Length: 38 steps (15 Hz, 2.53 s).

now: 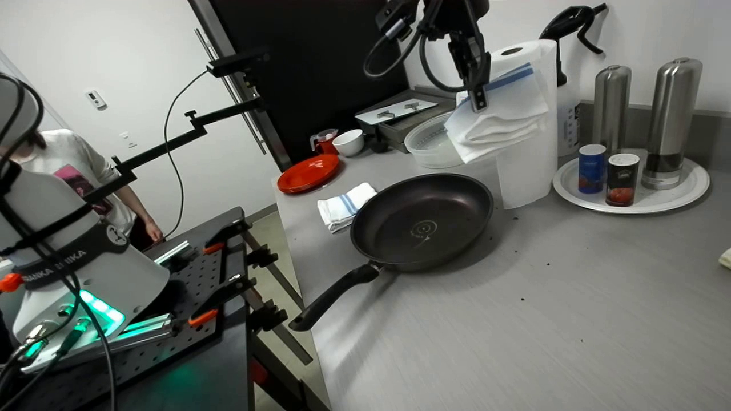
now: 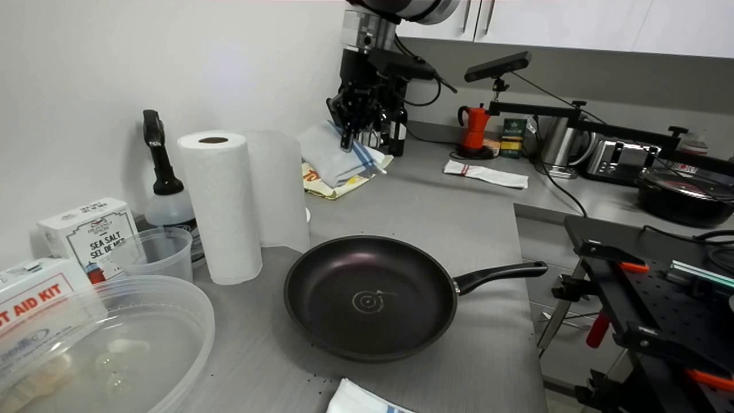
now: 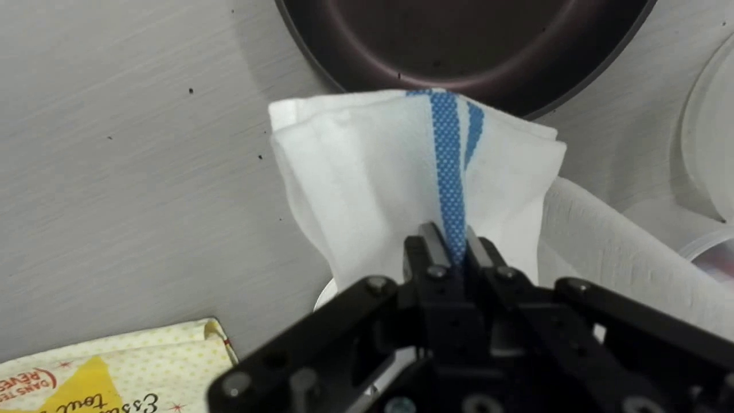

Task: Wipe the pan with the towel

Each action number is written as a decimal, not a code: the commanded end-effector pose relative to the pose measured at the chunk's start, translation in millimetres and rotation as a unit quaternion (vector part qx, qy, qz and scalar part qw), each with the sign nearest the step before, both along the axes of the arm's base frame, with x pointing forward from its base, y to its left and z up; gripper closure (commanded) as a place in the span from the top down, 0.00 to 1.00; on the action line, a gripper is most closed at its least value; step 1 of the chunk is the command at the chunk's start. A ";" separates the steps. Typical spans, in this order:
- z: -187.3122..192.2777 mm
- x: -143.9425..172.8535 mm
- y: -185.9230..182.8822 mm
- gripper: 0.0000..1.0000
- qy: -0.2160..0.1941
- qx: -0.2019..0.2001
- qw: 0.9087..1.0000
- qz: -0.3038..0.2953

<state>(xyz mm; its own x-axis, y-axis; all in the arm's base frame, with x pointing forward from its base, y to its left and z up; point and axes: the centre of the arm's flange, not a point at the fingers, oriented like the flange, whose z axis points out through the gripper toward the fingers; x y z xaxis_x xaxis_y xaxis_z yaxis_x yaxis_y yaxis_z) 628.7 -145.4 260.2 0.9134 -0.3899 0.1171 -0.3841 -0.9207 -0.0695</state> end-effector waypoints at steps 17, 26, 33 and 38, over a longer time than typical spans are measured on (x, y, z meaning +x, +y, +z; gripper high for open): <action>-56.4 -107.9 71.1 0.02 0.097 -0.058 0.989 0.097; -100.7 -116.7 82.6 0.02 0.106 -0.102 0.983 0.113; -137.5 -100.7 79.7 0.02 0.106 -0.117 0.984 0.088; -158.2 -82.3 83.1 0.02 0.104 -0.136 0.982 0.076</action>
